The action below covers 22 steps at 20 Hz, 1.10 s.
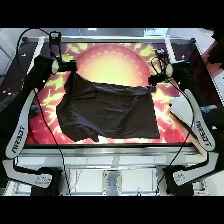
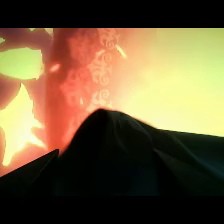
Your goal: Fold the shirts.
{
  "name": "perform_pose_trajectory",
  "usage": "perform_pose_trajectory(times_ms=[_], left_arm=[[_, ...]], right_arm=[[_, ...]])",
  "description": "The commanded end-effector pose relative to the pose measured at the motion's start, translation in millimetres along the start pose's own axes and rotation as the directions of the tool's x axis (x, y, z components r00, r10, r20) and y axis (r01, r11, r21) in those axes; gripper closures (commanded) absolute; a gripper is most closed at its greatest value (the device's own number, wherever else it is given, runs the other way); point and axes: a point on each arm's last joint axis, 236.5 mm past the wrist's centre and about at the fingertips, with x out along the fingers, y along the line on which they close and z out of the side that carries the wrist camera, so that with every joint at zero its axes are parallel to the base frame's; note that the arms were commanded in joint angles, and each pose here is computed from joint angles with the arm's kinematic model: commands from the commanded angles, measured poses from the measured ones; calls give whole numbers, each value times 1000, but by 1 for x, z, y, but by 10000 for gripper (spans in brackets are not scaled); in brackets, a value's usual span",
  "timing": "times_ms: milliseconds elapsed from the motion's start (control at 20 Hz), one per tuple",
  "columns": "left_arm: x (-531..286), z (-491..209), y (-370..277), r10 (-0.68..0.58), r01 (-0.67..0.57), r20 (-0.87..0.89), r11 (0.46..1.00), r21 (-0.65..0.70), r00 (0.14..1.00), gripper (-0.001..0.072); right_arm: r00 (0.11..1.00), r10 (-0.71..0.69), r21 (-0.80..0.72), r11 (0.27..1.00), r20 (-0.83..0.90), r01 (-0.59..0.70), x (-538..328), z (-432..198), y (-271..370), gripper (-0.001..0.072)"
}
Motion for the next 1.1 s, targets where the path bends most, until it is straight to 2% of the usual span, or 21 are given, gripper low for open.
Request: perform_pose_trajectory(times_ms=[0,150,250,350,500,650,750,850,950,1050], left_arm=[[-19,47,25,30,-23,116,998,-62,993,43],[-127,111,71,104,-85,263,993,-83,959,60],[-211,122,115,200,-187,328,980,-71,923,59],[-281,95,163,317,-304,281,949,-90,906,59],[-355,29,218,469,-443,215,882,-159,857,59],[-372,-72,240,560,-521,85,809,-272,824,60],[-343,-153,240,561,-543,-66,754,-370,825,61],[-300,-229,232,504,-544,-230,666,-510,832,63],[-248,-273,203,350,-454,-291,650,-609,890,69],[-209,-275,170,196,-301,-229,624,-721,953,70]], right_arm=[[995,-58,13,998,77,57,8,27,-14,244],[968,-221,-14,975,117,224,-62,51,-65,244],[950,-247,78,969,190,236,-116,60,-97,245],[944,-234,203,961,231,189,-164,53,-124,245],[951,-242,308,935,195,174,-213,15,-162,245],[968,-201,345,928,151,139,-234,-29,-173,245],[975,-166,375,921,148,99,-236,-51,-170,246],[984,-125,391,918,130,65,-231,-72,-160,246],[991,-76,388,921,111,28,-222,-88,-144,246],[995,-1,398,916,101,-40,-211,-98,-123,246]])
